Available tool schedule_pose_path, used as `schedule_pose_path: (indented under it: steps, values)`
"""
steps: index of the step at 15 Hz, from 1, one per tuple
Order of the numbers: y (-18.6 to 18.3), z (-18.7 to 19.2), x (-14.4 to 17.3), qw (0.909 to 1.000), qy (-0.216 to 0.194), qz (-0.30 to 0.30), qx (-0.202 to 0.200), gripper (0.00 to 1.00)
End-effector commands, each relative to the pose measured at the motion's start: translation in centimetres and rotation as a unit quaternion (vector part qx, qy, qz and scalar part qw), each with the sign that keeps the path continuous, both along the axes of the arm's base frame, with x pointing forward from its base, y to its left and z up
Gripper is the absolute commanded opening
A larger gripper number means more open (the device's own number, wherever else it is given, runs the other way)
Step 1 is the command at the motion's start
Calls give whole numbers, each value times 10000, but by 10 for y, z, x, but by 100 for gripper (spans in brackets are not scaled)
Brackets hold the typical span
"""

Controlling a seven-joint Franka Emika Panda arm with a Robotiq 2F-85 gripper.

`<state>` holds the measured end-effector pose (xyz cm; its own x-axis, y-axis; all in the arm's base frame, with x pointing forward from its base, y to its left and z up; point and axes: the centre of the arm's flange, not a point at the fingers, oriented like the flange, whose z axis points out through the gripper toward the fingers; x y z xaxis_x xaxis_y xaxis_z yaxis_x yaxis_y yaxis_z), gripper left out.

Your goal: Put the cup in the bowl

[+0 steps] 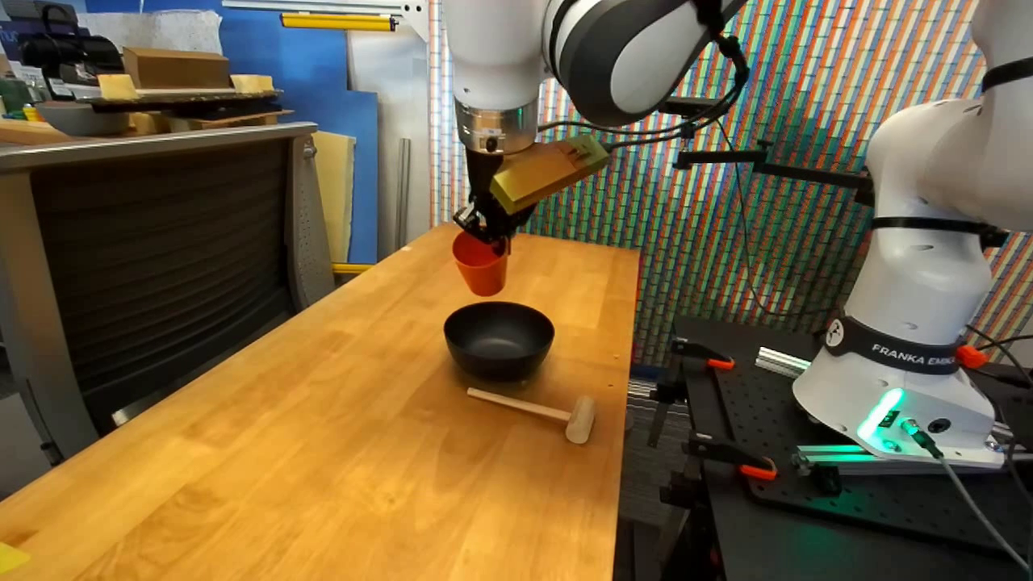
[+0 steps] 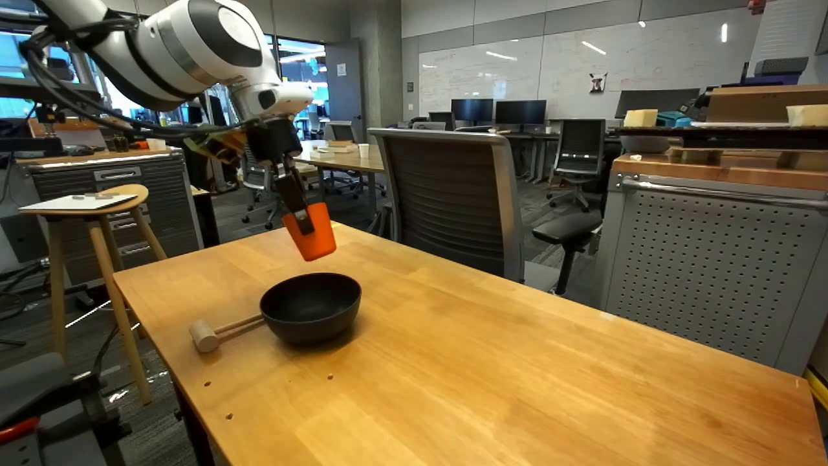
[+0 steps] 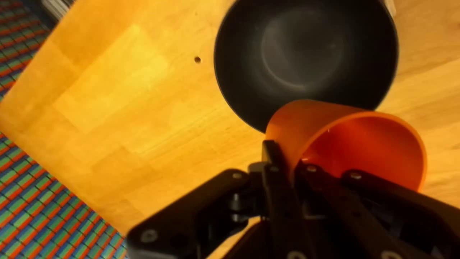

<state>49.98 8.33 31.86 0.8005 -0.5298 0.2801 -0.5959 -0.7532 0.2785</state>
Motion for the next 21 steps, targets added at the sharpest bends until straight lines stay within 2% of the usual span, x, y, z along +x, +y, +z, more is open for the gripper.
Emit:
schedule_pose_path:
  steps: [1, 5, 8, 9, 10, 11, 14, 15, 16, 19, 21]
  values:
    - [-24, -32, -14, 9951, 85, -694, 698, 4]
    - [-26, -63, -8, 9797, -67, -763, 1851, 5]
    - [-23, -71, 1, 9668, -278, -583, 2474, 7]
    - [-23, -74, 1, 9628, -296, -555, 2628, 32]
    - [-22, -76, 0, 9613, -279, -502, 2695, 32]
    - [-22, -77, -2, 9602, -241, -468, 2742, 36]
    - [-17, -70, -8, 9609, -157, -278, 2750, 60]
    - [-8, -62, -11, 9628, -131, -120, 2696, 68]
    - [2, -54, -14, 9609, -127, 36, 2767, 75]
    - [51, -6, -26, 9544, -167, 974, 2818, 99]
    - [78, 35, -33, 9476, -192, 1528, 2800, 100]
